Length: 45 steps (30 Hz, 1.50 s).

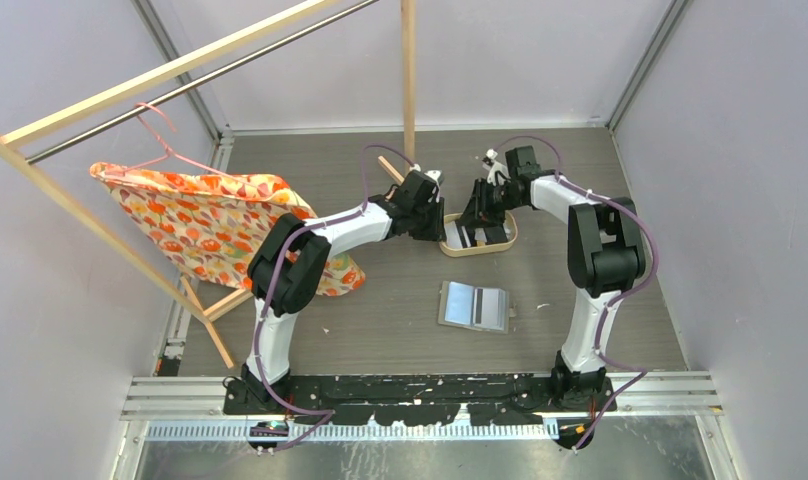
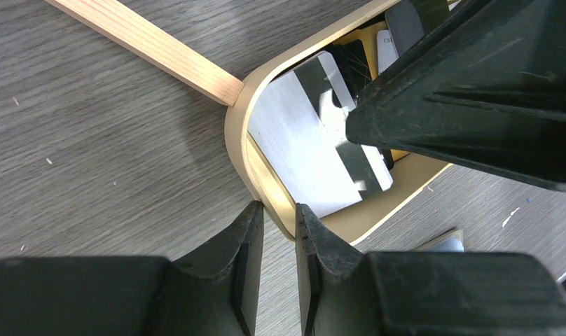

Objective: Put the credit cards into the card holder
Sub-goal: Pick up the credit card from the storage box.

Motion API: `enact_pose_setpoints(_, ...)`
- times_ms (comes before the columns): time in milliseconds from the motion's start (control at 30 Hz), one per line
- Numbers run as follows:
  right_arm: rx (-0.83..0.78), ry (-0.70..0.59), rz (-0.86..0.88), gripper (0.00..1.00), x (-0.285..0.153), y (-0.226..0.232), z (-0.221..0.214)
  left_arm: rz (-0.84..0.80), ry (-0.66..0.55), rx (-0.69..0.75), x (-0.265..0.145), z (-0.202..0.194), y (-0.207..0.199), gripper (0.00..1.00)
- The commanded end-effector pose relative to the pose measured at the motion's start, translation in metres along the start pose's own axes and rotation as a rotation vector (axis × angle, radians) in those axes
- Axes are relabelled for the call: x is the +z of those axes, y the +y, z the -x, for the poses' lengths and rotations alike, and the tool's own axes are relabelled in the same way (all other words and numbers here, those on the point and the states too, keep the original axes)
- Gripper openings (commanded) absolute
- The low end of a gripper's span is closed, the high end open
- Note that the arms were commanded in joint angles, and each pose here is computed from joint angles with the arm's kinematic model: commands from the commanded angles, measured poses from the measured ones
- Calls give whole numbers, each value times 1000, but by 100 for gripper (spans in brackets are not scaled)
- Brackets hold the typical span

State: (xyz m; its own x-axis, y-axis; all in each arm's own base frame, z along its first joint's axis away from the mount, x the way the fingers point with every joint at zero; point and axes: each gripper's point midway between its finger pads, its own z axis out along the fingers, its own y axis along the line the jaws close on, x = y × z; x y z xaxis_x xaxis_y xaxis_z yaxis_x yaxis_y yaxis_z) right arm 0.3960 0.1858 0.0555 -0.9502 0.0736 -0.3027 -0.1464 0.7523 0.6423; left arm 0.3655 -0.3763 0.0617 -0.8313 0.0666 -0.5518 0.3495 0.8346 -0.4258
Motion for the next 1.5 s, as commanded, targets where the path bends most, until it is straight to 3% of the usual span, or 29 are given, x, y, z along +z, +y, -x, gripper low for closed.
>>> enact_pose_setpoints(0, -55, -30, 121, 32, -15, 44, 6, -78, -43, 15, -3, 16, -24, 24)
enact_pose_setpoints(1000, 20, 50, 154, 22, 4, 38, -11, -86, -54, 16, -4, 18, -25, 24)
enact_pose_setpoints(1467, -34, 27, 141, 1, -6, 39, -4, -103, -84, 1, -9, 22, -24, 28)
